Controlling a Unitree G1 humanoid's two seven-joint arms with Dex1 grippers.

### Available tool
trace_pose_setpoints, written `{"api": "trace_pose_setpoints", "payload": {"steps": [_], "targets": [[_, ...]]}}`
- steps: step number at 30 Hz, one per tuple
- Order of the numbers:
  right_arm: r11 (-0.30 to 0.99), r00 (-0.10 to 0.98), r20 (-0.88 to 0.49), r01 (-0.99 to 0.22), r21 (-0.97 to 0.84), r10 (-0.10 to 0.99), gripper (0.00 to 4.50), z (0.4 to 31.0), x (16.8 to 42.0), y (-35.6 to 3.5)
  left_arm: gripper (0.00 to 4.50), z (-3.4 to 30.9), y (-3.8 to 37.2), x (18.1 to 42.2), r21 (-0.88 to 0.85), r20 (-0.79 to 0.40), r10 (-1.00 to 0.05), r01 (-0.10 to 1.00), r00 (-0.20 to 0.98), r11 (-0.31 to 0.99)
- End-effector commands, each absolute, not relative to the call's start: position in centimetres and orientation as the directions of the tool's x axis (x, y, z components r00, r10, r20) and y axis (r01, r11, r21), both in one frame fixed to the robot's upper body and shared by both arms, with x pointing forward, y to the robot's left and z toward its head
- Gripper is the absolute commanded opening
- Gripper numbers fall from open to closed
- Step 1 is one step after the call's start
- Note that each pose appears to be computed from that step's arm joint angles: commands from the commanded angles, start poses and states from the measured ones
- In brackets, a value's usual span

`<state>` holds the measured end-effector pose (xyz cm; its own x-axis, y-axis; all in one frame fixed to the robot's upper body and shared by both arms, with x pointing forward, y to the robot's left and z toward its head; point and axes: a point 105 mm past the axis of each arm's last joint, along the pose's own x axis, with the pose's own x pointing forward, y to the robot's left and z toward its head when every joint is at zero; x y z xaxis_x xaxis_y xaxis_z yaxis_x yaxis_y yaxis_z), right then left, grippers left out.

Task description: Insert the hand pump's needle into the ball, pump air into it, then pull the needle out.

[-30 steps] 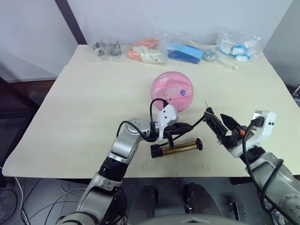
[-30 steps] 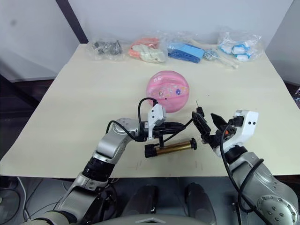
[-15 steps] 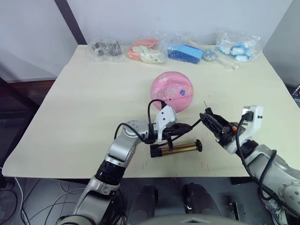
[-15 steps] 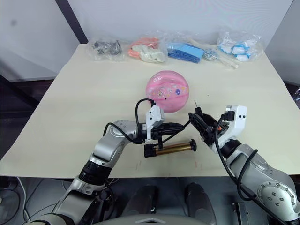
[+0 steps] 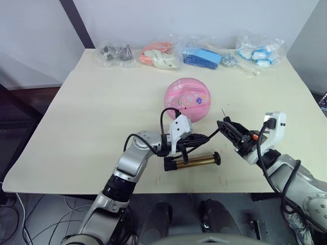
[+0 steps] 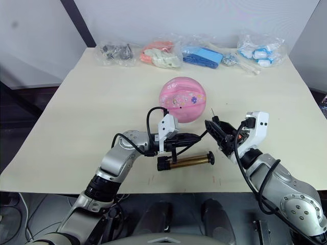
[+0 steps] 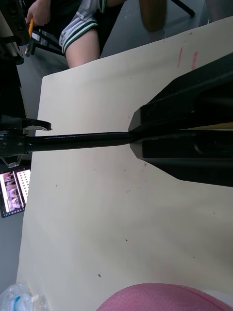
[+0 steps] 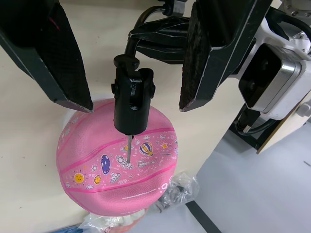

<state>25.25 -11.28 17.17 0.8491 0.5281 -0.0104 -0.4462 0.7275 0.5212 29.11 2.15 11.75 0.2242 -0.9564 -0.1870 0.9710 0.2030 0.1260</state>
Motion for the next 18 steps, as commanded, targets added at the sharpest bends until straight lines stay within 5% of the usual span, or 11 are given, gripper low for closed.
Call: {"api": "trace_pose_setpoints", "payload": {"steps": [1,13,15,18], "targets": [[0.718,0.852,0.039,-0.463,0.519,0.521,2.95,18.33,25.17,-11.56,0.00,12.89,1.57,28.49,0.157,-0.149,-0.968,0.972,0.201,0.177],[0.721,0.860,0.044,-0.453,0.524,0.509,2.95,18.28,25.38,-11.74,0.00,12.89,1.44,28.39,0.153,-0.147,-0.969,0.973,0.198,0.175],[0.719,0.860,0.045,-0.453,0.527,0.508,2.66,18.29,25.34,-11.71,0.00,12.92,1.42,28.29,0.154,-0.146,-0.970,0.973,0.196,0.173],[0.717,0.859,0.045,-0.453,0.530,0.509,1.59,18.24,25.39,-11.61,0.00,12.95,1.39,28.24,0.154,-0.144,-0.970,0.973,0.193,0.171]]}}
